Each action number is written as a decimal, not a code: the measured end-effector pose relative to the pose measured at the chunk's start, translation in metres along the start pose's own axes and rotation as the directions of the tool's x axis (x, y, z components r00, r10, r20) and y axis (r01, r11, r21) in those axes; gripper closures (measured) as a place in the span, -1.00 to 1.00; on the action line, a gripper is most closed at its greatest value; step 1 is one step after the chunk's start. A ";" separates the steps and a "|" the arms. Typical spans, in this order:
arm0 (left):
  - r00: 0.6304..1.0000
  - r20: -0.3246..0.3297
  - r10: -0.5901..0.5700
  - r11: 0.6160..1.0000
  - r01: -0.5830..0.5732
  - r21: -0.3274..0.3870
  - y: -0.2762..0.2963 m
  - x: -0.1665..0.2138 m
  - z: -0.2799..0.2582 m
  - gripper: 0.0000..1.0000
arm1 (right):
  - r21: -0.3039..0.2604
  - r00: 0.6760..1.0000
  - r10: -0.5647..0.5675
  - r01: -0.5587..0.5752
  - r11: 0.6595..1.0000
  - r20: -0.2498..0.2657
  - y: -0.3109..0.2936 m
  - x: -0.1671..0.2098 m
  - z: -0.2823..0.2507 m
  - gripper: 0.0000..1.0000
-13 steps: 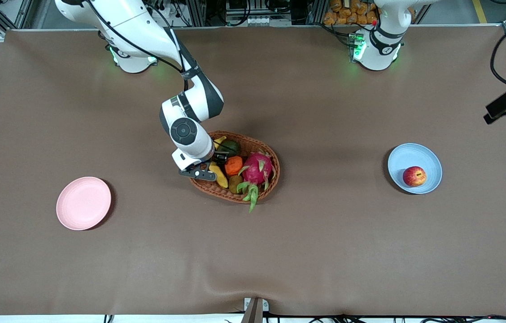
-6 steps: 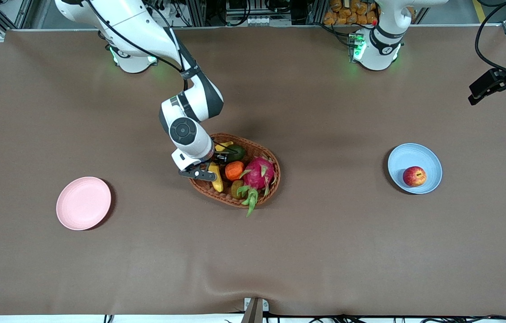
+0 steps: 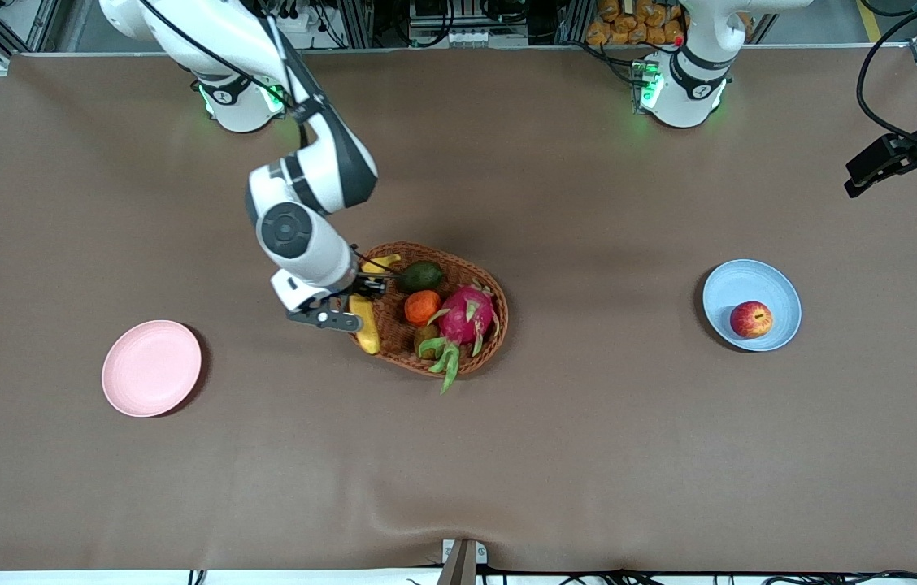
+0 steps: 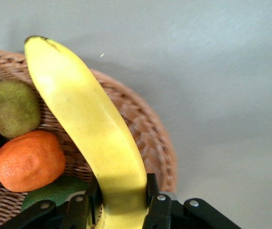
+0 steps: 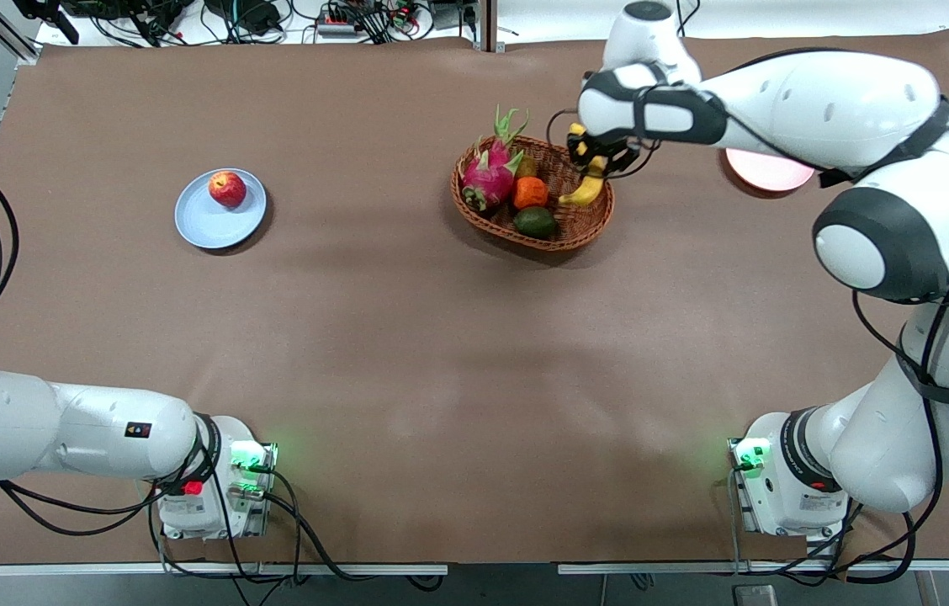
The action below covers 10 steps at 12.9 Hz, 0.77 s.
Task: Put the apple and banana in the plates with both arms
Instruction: 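Lift the banana with the right gripper and carry it to the pink plate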
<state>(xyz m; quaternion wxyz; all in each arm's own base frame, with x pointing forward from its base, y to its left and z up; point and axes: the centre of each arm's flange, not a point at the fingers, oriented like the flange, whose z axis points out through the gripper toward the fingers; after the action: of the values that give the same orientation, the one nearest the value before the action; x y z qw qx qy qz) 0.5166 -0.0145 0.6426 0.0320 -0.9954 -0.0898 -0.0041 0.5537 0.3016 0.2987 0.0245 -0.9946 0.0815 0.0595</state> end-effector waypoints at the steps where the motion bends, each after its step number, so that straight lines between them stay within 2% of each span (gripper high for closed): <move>1: 1.000 0.001 0.000 1.000 0.000 0.000 0.000 0.000 0.001 -1.00 | -0.004 1.000 -0.016 0.016 1.000 -0.001 0.014 0.008 -0.010 0.18; 6: 1.000 -0.008 -0.001 1.000 0.001 -0.006 0.000 0.002 0.000 -1.00 | -0.042 0.989 -0.144 0.143 0.989 -0.015 0.104 0.055 -0.035 0.18; 10: 0.999 -0.054 -0.005 0.999 0.003 -0.036 0.002 0.007 -0.015 -1.00 | -0.079 0.958 -0.283 0.280 0.957 -0.037 0.195 0.091 -0.057 0.18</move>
<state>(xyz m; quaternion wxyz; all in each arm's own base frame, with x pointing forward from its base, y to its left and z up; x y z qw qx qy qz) 0.5241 -0.0159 0.6575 0.0166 -0.9952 -0.0910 -0.0327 0.6173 0.0915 0.3367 -0.0054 -0.9974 -0.0626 0.0344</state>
